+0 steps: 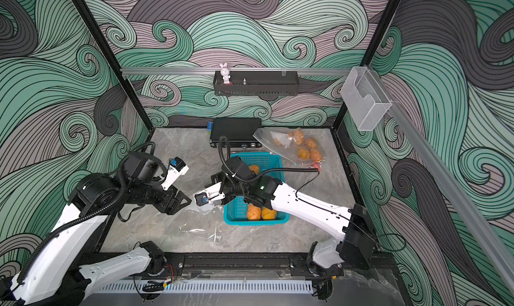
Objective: Put the potatoes into a zipper bag and zip it
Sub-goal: Open the zipper of the food storage bag.
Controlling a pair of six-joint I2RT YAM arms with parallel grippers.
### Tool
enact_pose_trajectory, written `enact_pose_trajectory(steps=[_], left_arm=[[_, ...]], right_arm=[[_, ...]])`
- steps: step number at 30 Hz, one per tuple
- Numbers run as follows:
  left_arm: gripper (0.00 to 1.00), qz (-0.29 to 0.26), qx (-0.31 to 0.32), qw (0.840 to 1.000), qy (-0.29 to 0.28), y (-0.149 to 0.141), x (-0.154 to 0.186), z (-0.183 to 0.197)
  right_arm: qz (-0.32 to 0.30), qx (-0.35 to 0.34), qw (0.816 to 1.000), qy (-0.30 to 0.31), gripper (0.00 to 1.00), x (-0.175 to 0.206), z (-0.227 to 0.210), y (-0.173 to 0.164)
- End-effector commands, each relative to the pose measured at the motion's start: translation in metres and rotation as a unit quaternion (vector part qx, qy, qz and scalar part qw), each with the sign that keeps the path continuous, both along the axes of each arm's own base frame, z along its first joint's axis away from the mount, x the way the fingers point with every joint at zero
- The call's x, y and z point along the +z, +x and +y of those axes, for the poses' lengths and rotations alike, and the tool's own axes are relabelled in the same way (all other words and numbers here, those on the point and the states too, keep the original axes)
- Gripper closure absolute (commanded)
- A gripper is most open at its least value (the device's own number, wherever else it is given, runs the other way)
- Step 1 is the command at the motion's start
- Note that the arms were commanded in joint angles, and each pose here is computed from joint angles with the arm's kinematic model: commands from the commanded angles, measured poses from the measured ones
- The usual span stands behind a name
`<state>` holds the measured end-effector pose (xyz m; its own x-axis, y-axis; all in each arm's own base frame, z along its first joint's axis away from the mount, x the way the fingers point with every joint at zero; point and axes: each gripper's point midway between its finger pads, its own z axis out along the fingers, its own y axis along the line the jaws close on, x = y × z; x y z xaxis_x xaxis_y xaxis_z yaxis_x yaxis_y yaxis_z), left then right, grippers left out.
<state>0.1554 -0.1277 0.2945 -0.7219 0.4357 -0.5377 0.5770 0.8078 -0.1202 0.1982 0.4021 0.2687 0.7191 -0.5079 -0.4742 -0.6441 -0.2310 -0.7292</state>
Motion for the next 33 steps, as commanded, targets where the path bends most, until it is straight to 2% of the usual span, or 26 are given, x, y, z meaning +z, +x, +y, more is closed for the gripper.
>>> enact_pose_trajectory(steps=[1,6,9,20,33], left_arm=[[0.28,-0.017,0.007,0.999,0.028,-0.008,0.002,0.018],[0.32,0.018,-0.011,1.000,0.023,-0.013,-0.007,0.007],[0.35,0.017,-0.011,0.999,0.028,-0.011,-0.005,0.007],[0.36,0.055,-0.042,0.997,0.037,-0.018,-0.021,-0.007],[0.38,0.068,-0.049,0.996,0.044,-0.019,-0.032,-0.012]], right_arm=[[-0.008,0.032,0.999,-0.007,1.00,0.000,-0.008,-0.012],[-0.003,0.043,0.999,-0.010,1.00,-0.005,-0.012,-0.018],[-0.001,0.048,0.999,-0.016,1.00,-0.008,-0.014,-0.021],[0.012,0.051,0.998,-0.021,1.00,-0.013,-0.013,-0.023],[0.016,0.049,0.998,-0.026,1.00,-0.016,-0.011,-0.022]])
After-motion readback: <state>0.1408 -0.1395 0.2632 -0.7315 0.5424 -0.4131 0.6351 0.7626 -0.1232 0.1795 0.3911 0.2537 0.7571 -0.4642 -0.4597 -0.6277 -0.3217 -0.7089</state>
